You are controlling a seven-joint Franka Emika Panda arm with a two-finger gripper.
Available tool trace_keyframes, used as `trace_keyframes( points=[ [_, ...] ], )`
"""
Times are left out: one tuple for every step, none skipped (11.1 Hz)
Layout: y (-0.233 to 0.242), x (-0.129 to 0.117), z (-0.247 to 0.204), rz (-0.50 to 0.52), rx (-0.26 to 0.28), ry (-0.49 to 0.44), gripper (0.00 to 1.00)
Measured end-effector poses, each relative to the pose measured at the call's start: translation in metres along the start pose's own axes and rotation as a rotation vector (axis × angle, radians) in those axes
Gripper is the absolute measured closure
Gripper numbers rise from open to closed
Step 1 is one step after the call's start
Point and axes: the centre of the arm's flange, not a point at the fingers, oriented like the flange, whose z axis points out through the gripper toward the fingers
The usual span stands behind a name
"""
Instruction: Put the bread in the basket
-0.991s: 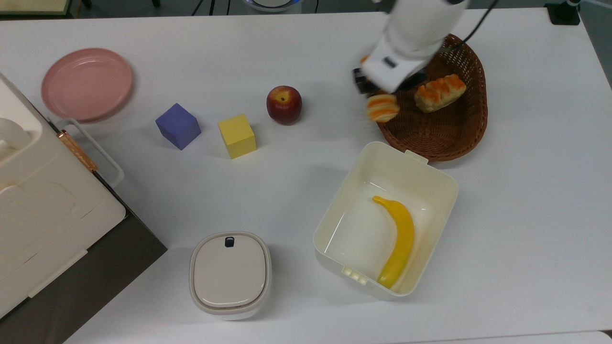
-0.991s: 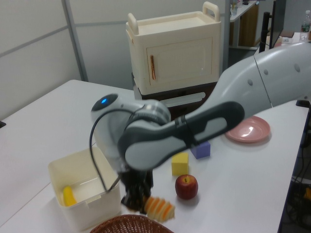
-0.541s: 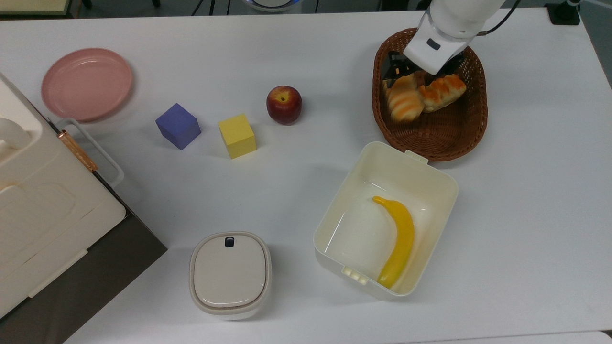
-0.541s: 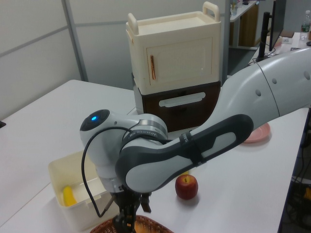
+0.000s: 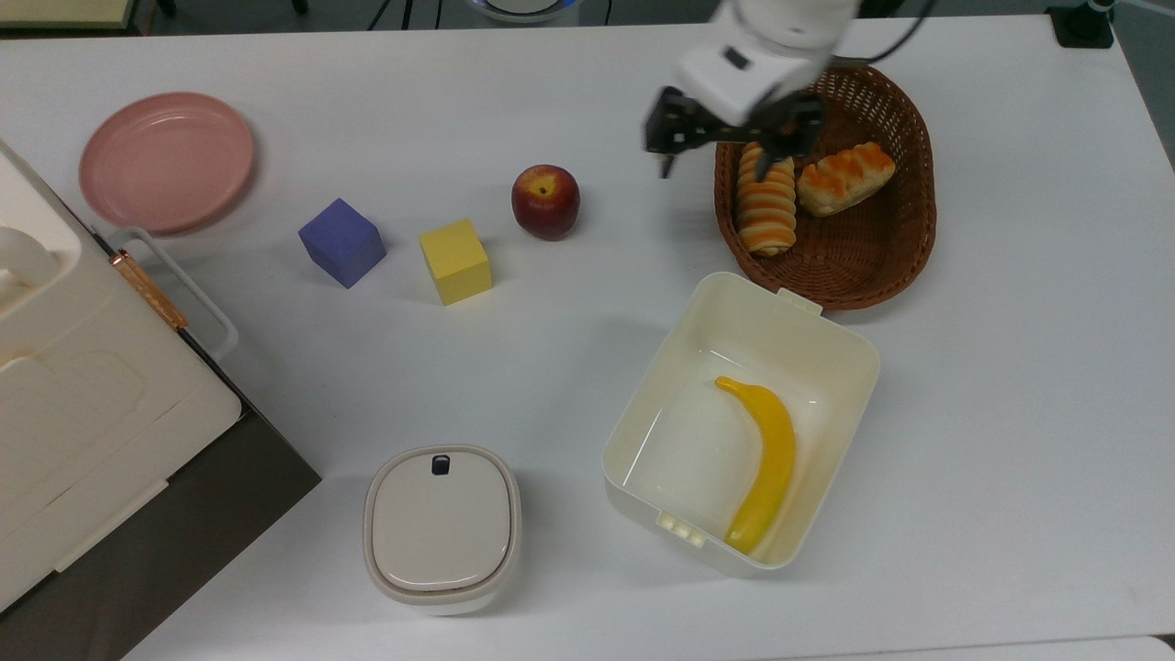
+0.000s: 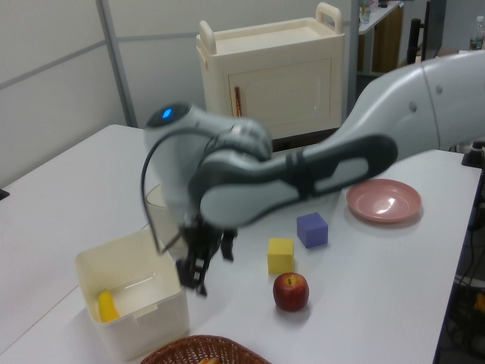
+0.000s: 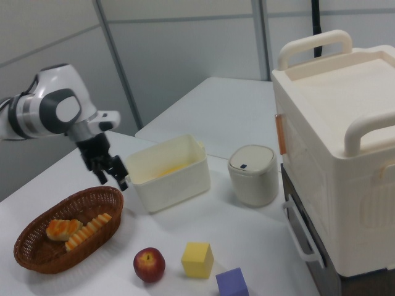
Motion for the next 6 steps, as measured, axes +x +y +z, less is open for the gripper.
trace_keyframes(
  points=[
    [0.035, 0.006, -0.012, 0.034, 0.007, 0.017, 0.00],
    [0.069, 0.010, -0.023, 0.071, 0.012, 0.031, 0.00],
    [0.103, 0.009, -0.035, 0.102, 0.012, 0.031, 0.00],
    [0.133, 0.004, -0.047, 0.113, 0.010, 0.026, 0.00],
    [0.158, -0.003, -0.060, 0.125, 0.010, 0.026, 0.00],
    [0.178, -0.010, -0.072, 0.148, 0.014, 0.033, 0.00]
  ],
)
